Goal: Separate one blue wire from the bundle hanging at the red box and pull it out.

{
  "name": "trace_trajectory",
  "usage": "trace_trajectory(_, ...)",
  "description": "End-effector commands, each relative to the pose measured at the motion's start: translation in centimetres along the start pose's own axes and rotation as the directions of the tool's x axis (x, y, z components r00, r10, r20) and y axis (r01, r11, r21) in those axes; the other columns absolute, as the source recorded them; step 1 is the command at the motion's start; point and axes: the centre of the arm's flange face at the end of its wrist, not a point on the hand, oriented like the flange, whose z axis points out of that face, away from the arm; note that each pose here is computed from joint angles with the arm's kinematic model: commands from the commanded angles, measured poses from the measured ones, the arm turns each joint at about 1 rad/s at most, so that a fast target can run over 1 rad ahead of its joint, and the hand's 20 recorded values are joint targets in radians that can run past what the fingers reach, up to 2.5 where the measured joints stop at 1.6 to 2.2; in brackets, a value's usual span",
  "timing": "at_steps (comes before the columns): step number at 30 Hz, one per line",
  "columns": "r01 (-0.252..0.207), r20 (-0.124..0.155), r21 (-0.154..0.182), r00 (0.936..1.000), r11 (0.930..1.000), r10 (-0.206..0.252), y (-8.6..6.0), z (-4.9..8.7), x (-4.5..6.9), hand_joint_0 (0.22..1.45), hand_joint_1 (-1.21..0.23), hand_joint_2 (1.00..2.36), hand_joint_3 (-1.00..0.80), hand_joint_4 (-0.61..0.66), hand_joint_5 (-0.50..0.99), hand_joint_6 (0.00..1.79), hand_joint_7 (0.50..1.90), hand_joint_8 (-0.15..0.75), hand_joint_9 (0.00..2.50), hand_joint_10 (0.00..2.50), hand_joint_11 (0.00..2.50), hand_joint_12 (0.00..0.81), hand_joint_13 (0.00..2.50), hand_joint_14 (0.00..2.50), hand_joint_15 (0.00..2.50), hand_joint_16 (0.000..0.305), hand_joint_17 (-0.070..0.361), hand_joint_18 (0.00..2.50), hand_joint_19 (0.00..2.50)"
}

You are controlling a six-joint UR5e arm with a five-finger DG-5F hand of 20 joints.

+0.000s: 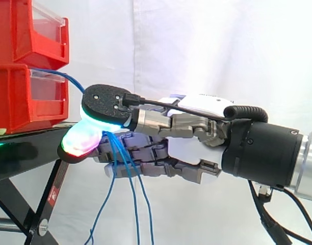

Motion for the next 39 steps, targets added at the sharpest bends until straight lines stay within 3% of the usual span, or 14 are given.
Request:
trace_trajectory(1, -0.001, -0.017, -0.009, 0.9999, 1.0, 0.0, 0.0, 0.0, 0.0, 0.58, -0.58, 1.0, -0.49, 0.29, -0.17, 0.5, 1.16, 0.271, 0.35, 0.0, 0.12, 0.354, 0.11, 0.0, 0.1, 0.054, 0.121, 0.08, 0.35)
trace_trajectory(8, -0.003, -0.012, -0.024, 0.9999, 0.9997, 0.002, 1.2, 0.2, -0.6, 0.58, -0.6, 1.0, -0.48, 0.29, -0.16, 0.5, 1.16, 0.276, 0.38, 0.0, 0.1, 0.36, 0.15, 0.0, 0.08, 0.054, 0.122, 0.13, 0.33)
trace_trajectory(12, 0.007, -0.015, -0.009, 0.9999, 0.9999, -0.007, 1.9, 0.2, -1.4, 0.58, -0.6, 1.0, -0.49, 0.29, -0.16, 0.5, 1.16, 0.278, 0.38, 0.0, 0.1, 0.36, 0.15, 0.0, 0.09, 0.054, 0.122, 0.13, 0.32)
trace_trajectory(20, 0.018, -0.022, 0.006, 0.9996, 0.9998, -0.018, 1.5, 0.1, -2.1, 0.58, -0.6, 1.0, -0.49, 0.29, -0.16, 0.5, 1.16, 0.278, 0.38, 0.0, 0.09, 0.359, 0.15, 0.0, 0.08, 0.054, 0.122, 0.13, 0.33)
trace_trajectory(28, 0.048, -0.007, 0.021, 0.9988, 0.9987, -0.047, 0.8, 0.3, -3.3, 0.58, -0.6, 1.0, -0.49, 0.29, -0.16, 0.5, 1.15, 0.276, 0.38, 0.0, 0.1, 0.36, 0.15, 0.0, 0.09, 0.054, 0.122, 0.13, 0.33)
trace_trajectory(34, 0.065, -0.026, 0.025, 0.9976, 0.9976, -0.064, 0.5, 0.2, -3.8, 0.58, -0.6, 1.0, -0.48, 0.29, -0.16, 0.5, 1.15, 0.277, 0.38, 0.0, 0.1, 0.361, 0.15, 0.0, 0.08, 0.054, 0.122, 0.13, 0.33)
trace_trajectory(39, 0.066, -0.022, 0.027, 0.9976, 0.9974, -0.066, 0.3, 0.3, -4.1, 0.58, -0.6, 1.0, -0.48, 0.29, -0.16, 0.5, 1.16, 0.277, 0.38, 0.0, 0.1, 0.361, 0.16, 0.0, 0.09, 0.054, 0.121, 0.14, 0.33)
